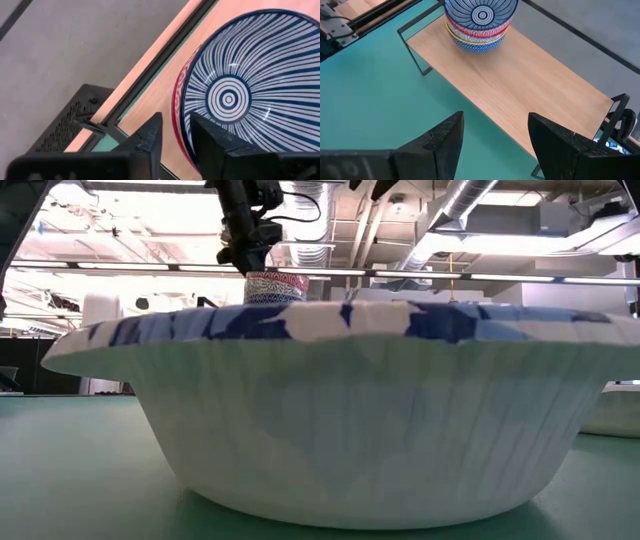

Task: Place and stack bowls onto a shelf
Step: Stack the dark blue bowl on top of the red bowl on the shelf, then stack the blue bowl on top of the dark blue bowl on the shelf

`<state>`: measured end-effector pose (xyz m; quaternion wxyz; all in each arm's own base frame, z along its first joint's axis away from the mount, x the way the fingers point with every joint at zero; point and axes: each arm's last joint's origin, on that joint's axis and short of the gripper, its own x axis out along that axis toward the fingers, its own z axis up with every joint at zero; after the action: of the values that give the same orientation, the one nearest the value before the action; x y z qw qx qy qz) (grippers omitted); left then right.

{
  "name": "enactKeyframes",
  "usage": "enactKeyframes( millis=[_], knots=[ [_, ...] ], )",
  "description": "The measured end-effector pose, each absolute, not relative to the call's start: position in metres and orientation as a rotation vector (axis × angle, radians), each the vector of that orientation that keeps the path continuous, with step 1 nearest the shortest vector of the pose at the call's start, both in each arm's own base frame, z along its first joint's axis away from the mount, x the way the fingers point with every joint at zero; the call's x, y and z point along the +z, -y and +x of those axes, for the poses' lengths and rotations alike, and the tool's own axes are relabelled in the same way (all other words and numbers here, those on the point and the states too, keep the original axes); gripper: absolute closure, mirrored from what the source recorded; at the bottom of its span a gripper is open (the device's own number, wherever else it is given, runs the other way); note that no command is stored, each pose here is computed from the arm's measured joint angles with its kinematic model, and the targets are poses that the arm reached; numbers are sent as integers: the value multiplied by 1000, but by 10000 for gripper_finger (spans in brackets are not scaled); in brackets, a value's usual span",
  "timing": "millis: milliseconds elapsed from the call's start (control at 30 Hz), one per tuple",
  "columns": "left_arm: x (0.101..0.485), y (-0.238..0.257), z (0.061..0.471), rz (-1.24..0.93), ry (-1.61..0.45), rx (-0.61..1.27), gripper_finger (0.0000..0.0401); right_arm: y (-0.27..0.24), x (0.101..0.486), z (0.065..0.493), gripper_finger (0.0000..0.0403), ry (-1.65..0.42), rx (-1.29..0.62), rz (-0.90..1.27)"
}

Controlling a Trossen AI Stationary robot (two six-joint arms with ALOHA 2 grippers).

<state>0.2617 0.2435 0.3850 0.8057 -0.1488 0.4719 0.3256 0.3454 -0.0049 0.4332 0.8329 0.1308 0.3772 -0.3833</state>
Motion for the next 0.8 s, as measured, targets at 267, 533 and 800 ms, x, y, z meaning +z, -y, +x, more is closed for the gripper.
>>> enactKeyframes(
  millis=[267, 533, 800],
  knots=[
    [432, -218, 240, -283, -866, 727, 268, -3, 433, 346, 155, -805, -777, 276],
    [476, -164, 218, -260, -722, 670, 266, -18, 434, 349, 155, -791, -701, 291],
    [493, -91, 219, -216, -668, 617, 266, -36, 438, 353, 155, -749, -618, 281]
  ],
)
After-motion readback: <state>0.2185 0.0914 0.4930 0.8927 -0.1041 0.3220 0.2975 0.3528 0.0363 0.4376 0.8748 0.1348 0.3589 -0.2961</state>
